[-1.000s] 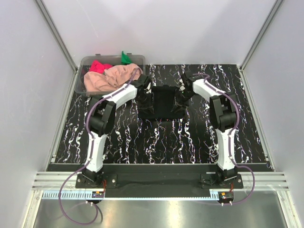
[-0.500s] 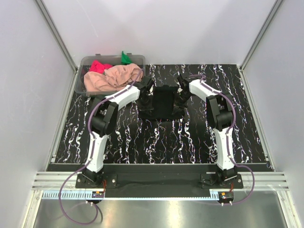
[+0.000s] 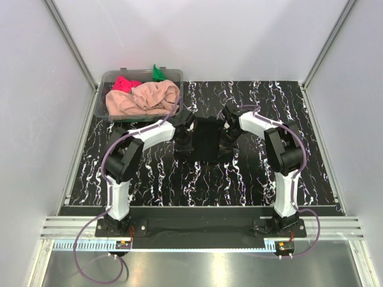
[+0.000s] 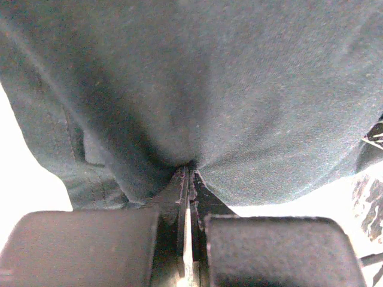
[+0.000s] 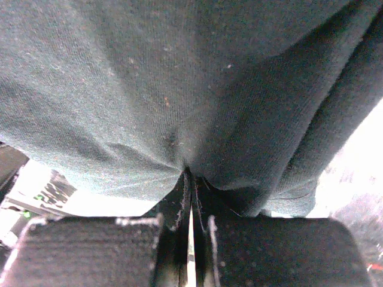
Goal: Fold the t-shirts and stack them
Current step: Fold the tshirt
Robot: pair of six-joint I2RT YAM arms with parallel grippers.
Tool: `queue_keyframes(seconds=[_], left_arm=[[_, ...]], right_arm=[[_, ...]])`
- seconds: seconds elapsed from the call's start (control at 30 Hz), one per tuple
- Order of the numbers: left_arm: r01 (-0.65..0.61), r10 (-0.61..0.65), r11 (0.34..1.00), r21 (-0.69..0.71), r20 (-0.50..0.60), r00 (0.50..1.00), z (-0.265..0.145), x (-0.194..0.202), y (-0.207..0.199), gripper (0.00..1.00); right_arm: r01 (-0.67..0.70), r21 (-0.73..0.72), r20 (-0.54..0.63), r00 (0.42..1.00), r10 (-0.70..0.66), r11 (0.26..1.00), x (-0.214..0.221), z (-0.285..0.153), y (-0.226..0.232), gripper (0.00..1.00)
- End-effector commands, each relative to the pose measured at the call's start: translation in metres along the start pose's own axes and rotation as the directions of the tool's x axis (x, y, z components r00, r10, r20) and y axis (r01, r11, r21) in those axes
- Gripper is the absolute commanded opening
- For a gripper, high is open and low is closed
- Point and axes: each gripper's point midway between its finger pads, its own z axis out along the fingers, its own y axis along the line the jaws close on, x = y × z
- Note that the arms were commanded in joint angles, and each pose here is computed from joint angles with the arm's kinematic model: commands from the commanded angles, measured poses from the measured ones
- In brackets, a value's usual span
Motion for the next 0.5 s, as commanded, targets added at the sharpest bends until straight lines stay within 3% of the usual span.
queue_keyframes(seconds=[0.0, 0.47], left_arm=[[0.0, -0.01, 0.997, -0.079, -0.13, 0.991, 0.003, 0.055, 0.014, 0.0], [-0.023, 0.02, 0.999, -0.027, -0.103, 0.994, -0.057, 0.141, -0.014, 0.0]], right_arm=[[-0.004, 0.143, -0.074, 0.997, 0.015, 0.99, 0.043, 0.007, -0.03, 0.0], [-0.026, 0.109, -0.053, 0.998, 0.032, 0.994, 0.128, -0.035, -0.013, 0.0]])
